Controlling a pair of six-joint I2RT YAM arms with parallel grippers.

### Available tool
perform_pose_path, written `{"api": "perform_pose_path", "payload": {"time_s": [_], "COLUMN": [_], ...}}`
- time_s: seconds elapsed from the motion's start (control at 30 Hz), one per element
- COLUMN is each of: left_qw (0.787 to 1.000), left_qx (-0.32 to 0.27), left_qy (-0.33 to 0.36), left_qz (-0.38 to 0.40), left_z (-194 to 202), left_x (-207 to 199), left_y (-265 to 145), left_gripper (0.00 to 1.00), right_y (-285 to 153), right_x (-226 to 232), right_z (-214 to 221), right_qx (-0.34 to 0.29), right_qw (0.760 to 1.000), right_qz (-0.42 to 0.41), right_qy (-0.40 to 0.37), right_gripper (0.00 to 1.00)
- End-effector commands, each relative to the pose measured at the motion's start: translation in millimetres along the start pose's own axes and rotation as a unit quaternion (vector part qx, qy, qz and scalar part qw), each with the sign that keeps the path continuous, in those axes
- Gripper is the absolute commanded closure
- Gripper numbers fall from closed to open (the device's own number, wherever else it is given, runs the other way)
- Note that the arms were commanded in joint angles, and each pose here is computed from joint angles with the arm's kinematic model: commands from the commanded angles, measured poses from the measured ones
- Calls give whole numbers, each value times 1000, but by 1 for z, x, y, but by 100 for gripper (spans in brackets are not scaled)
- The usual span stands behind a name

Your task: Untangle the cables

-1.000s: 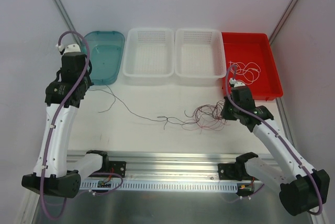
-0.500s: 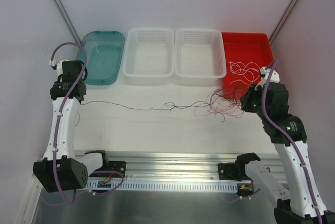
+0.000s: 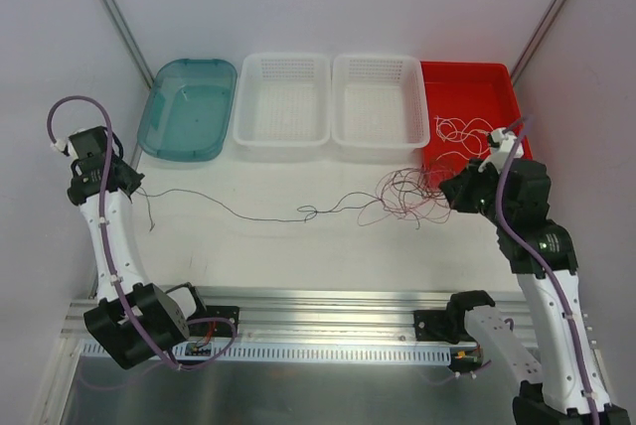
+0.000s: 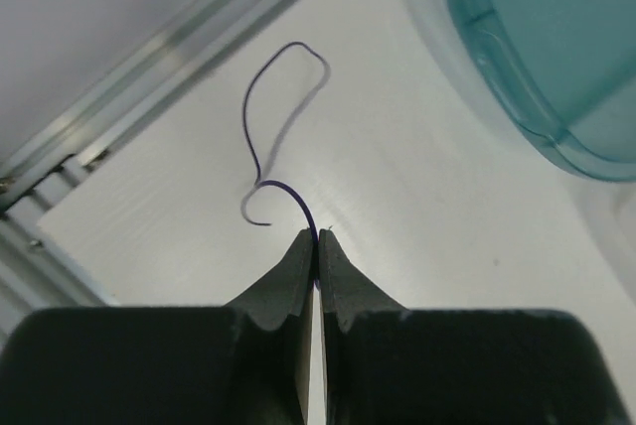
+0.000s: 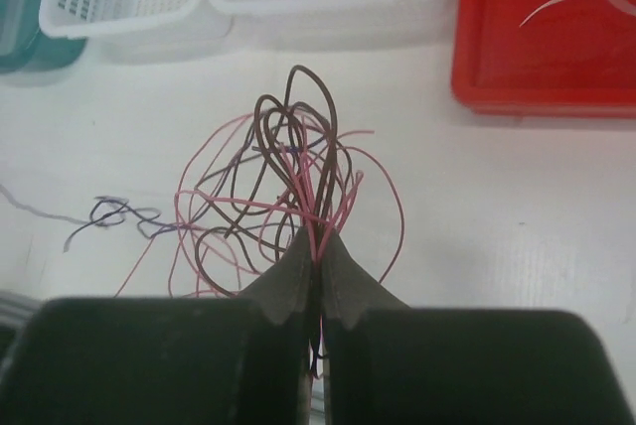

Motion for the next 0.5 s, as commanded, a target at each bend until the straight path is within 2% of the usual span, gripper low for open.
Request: {"api": "perform_pose_path", "payload": {"time_s": [0.0,0.03,0.07,0.13,0.2,0.3,0.33,0.4,0.43,0.47], "left_qw": [989,986,981,977,975,972,972,968,967,964], "left_qx": [30,41,53,69,76,86,88,89,87,82], "left_qy": [-15,-8,-1,31,54,86,94,118,125,138], "left_qz": [143,164,188,200,200,199,199,204,205,211], "left_z": [6,11,17,33,45,64,68,79,81,86], "left_x": [-36,-41,-48,-54,-54,-58,-58,-63,-64,-66], "left_y": [-12,-14,-15,-14,-10,-7,-8,-12,-13,-19], "left_gripper": [100,100,100,100,99,89,81,69,63,47], "right_y": [34,40,52,64,76,83,82,77,74,71], "right_x": [19,22,23,25,25,20,19,18,22,23], "right_z": [22,24,42,52,72,90,92,89,89,86], "right_qx": [45,43,71,85,129,171,174,171,173,170], "right_qw": [994,993,990,990,987,984,984,984,983,982], "right_qz": [-89,-102,-105,-102,-87,-51,-49,-45,-51,-53], "right_qy": [40,50,52,44,28,4,-8,-28,-44,-56], "right_gripper": [99,99,99,99,93,69,54,40,30,25]}}
Point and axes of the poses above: each gripper's point midway between its finger pads, its own y axis out along the fingers, its own x axis along the line the jaws close on, z = x × y, the point moved 5 cm from there along -y, back along the fingers, and after that the axes turned 7 degrees about -y, right-handed, at the moved point
